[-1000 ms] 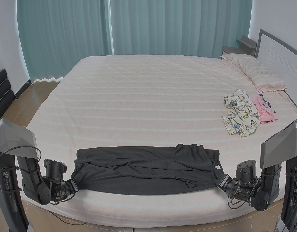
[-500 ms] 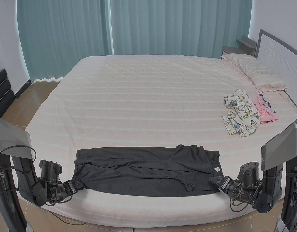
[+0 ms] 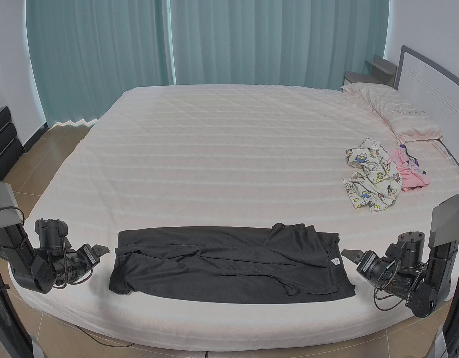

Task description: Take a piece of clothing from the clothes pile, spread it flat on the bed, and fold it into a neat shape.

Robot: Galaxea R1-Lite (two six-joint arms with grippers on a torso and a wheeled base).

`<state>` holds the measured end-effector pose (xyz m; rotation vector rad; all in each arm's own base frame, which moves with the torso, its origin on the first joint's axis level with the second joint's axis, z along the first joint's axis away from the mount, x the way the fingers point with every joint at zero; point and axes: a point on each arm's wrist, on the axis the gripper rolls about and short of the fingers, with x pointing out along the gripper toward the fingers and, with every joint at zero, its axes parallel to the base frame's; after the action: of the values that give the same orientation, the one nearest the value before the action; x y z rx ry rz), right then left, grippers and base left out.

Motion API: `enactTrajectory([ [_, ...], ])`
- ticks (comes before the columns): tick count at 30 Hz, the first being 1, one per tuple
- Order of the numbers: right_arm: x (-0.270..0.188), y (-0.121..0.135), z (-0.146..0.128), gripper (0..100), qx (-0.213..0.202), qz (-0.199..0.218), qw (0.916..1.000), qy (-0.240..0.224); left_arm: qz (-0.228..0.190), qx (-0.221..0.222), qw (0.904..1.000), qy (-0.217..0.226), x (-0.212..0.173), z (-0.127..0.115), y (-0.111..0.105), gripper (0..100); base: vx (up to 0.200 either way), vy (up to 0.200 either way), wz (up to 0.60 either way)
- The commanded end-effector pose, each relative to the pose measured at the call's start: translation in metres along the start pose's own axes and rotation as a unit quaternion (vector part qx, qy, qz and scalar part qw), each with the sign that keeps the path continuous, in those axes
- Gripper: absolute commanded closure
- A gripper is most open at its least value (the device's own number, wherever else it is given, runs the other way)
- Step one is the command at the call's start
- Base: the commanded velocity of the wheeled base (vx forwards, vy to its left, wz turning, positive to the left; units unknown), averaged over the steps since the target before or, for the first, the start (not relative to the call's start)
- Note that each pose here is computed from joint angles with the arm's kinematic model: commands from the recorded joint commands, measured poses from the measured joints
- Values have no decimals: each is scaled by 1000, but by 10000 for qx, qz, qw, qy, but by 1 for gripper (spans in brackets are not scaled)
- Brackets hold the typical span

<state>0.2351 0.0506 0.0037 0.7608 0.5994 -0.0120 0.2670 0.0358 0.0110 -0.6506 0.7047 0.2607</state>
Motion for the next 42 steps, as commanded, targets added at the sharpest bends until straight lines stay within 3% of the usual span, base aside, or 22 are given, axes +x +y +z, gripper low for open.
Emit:
enactTrajectory([
  [1,-15,-2,3,0,-41,67,10000,57,-186,-220,9996,-68,2,26,-11,0,0,0,0],
  [4,-15,-2,6,0,-8,163,9999,11,-362,-519,9979,151,5,30,-16,0,0,0,0],
  [7,-12,1,-12,0,-25,295,9980,554,-672,-769,9933,548,5,25,-16,0,0,0,0],
  [9,-8,1,-25,0,214,198,9961,830,-840,-961,9890,747,6,23,-17,0,0,0,0],
  [14,4,1,-43,0,499,44,9922,1140,-928,-1316,9835,828,7,23,-20,0,0,0,0],
  [20,20,-1,-59,0,344,-221,9934,1075,-897,-1411,9814,942,12,18,-22,0,0,0,0],
  [32,38,7,-56,0,342,-48,9965,759,-835,-1415,9818,954,15,16,-20,0,0,0,0],
  [33,41,9,-54,100,356,-7,9971,669,-824,-1417,9818,955,15,16,-20,0,0,0,0],
  [42,40,10,-54,100,290,-45,9979,580,-840,-1405,9821,938,15,17,-20,0,0,0,0],
])
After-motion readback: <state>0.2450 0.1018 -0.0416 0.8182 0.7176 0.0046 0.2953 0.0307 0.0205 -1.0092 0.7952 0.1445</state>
